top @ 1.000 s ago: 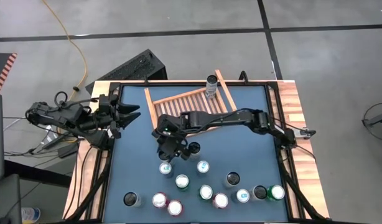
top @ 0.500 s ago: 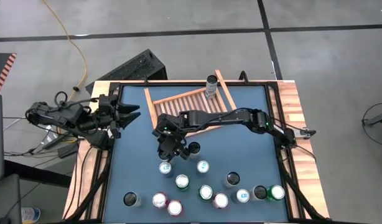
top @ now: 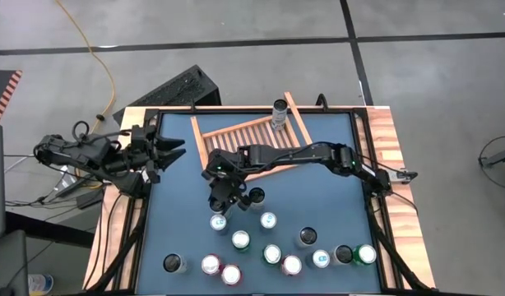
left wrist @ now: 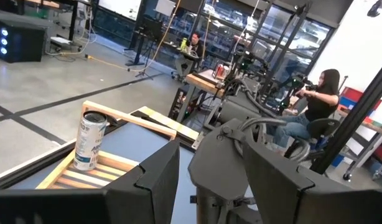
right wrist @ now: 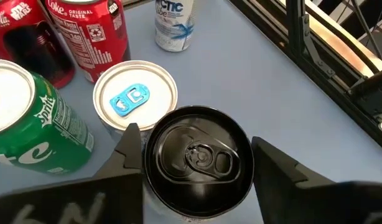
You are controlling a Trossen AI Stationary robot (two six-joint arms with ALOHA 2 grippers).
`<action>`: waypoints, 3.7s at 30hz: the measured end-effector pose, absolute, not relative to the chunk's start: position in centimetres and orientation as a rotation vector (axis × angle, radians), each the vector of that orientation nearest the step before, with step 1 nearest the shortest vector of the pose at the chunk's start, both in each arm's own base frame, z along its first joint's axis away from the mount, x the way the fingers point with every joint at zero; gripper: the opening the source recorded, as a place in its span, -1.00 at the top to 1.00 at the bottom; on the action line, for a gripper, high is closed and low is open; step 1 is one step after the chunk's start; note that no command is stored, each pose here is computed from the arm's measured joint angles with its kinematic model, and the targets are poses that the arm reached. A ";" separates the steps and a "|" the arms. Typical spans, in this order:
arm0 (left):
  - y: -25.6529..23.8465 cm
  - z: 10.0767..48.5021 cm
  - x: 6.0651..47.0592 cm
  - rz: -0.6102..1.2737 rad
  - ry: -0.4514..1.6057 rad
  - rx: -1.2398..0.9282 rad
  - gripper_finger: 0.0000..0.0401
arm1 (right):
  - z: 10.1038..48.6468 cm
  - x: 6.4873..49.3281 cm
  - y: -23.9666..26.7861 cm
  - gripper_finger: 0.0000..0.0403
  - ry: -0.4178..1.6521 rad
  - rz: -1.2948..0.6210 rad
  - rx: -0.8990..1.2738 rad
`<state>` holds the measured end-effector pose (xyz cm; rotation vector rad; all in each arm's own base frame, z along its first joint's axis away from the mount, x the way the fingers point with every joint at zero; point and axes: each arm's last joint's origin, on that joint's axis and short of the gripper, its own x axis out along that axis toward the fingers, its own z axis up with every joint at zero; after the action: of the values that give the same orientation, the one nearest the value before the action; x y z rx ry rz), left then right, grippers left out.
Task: Place canned beverage on shelf
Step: Put the white-blue soda can on the shelf aligned with the other white-blue soda can
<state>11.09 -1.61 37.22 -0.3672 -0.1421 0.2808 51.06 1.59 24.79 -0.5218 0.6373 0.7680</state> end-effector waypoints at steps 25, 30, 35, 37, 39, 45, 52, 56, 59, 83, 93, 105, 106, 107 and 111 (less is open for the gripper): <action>-1.6 37.2 11.1 0.281 -0.137 -0.362 0.18 | 28.3 50.0 -0.7 0.32 0.710 0.697 -0.432; -1.6 37.2 11.1 0.281 -0.137 -0.359 0.18 | 30.1 49.5 -1.9 0.33 0.682 0.662 -0.429; -1.6 37.1 11.1 0.273 -0.132 -0.356 0.18 | 32.4 48.0 -4.2 0.33 0.684 0.600 -0.383; -1.6 37.1 11.1 0.272 -0.129 -0.355 0.18 | 33.5 47.2 -5.1 0.33 0.678 0.572 -0.376; -1.6 37.0 11.1 0.274 -0.121 -0.351 0.18 | 35.3 46.2 -6.1 0.33 0.648 0.533 -0.386; -1.6 36.9 11.1 0.276 -0.109 -0.345 0.18 | 38.7 43.1 -9.1 0.33 0.648 0.391 -0.384; -1.6 36.8 11.1 0.287 -0.094 -0.323 0.18 | 40.9 39.0 -13.5 0.34 0.727 0.216 -0.335; -1.6 36.8 11.1 0.295 -0.093 -0.311 0.18 | 40.9 37.9 -15.0 0.36 0.767 0.176 -0.281; -1.6 36.8 11.1 0.306 -0.095 -0.311 0.18 | 40.6 37.3 -15.4 0.38 0.815 0.180 -0.251; -1.4 36.9 11.0 0.375 -0.112 -0.278 0.18 | 40.5 27.5 -14.0 0.43 0.723 0.070 -0.281; -1.2 37.0 10.9 0.451 -0.128 -0.281 0.18 | 34.8 25.4 -13.8 0.36 0.554 -0.113 -0.328; -1.1 37.0 10.9 0.474 -0.128 -0.273 0.18 | 30.8 26.7 -17.9 0.34 0.652 -0.112 -0.265; -1.1 37.0 10.9 0.474 -0.128 -0.274 0.18 | 30.5 26.6 -18.1 0.34 0.663 -0.111 -0.257; -1.1 37.0 10.9 0.474 -0.128 -0.274 0.18 | 30.4 26.6 -18.3 0.34 0.671 -0.111 -0.263; -1.1 37.0 10.9 0.479 -0.127 -0.266 0.18 | 29.9 26.3 -19.1 0.34 0.670 -0.105 -0.262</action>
<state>10.90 -1.11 36.99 -0.2662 -0.1267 0.4789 26.32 -19.07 29.91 -0.2619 0.6700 -0.1047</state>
